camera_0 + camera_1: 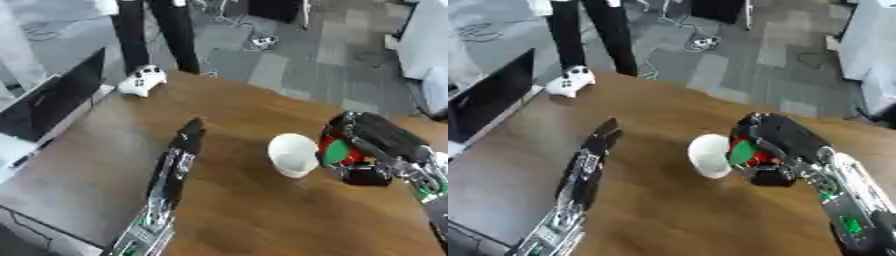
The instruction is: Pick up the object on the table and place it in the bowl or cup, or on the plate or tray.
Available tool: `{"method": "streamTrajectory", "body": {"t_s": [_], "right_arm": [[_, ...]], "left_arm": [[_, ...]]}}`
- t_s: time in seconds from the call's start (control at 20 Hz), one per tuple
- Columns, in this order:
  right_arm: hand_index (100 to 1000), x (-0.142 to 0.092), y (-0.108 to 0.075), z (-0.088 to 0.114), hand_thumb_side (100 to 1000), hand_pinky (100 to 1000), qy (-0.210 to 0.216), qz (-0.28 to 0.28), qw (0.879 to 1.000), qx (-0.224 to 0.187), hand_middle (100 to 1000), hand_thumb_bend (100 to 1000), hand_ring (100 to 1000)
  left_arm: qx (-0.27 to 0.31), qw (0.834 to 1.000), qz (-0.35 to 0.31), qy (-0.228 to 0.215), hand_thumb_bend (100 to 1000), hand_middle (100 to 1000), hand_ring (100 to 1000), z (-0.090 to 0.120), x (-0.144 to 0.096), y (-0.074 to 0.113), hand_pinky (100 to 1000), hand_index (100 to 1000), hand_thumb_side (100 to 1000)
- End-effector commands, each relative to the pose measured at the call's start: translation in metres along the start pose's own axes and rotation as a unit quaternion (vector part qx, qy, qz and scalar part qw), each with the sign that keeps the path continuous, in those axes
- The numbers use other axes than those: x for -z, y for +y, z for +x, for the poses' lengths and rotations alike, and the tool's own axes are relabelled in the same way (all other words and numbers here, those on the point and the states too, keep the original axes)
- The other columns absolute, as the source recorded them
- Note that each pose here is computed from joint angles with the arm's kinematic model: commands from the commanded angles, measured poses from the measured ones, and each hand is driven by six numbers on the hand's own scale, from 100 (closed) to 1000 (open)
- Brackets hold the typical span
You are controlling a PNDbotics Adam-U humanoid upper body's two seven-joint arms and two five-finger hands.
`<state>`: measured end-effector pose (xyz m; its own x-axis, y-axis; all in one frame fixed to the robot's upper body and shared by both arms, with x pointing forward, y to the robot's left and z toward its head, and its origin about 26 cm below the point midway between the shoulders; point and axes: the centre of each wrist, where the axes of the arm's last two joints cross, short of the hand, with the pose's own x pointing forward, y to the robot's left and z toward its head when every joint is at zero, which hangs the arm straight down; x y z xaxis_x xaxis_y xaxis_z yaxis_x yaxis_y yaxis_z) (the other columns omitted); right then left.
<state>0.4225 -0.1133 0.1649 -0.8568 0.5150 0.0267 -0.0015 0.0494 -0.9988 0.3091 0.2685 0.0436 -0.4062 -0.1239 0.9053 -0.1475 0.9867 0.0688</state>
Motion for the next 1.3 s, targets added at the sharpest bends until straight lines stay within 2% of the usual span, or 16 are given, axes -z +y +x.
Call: {"method": "streamTrajectory", "body": {"t_s": [0.05,0.4,0.85,1.3], "right_arm": [[349,0.01,-0.011,0.001,100,295,-0.008,-0.006,1.0,-0.022,233,157,312],[355,0.016,-0.005,-0.01,100,298,0.008,-0.006,0.999,-0.04,232,161,308],[361,0.019,-0.009,-0.02,100,300,0.024,-0.012,0.998,-0.057,228,168,302],[363,0.023,-0.001,-0.036,100,304,0.064,0.007,0.996,-0.066,227,170,302]], "left_arm": [[0.007,1.0,-0.008,-0.017,587,946,919,0.008,0.005,0.003,1000,890,876],[0.003,1.0,-0.012,-0.019,587,941,918,0.008,0.004,-0.001,1000,888,876],[0.001,1.0,-0.019,-0.021,586,940,917,0.009,0.004,-0.004,1000,886,877],[-0.002,0.999,-0.033,-0.023,587,940,916,0.01,0.005,-0.008,1000,886,877]]}}
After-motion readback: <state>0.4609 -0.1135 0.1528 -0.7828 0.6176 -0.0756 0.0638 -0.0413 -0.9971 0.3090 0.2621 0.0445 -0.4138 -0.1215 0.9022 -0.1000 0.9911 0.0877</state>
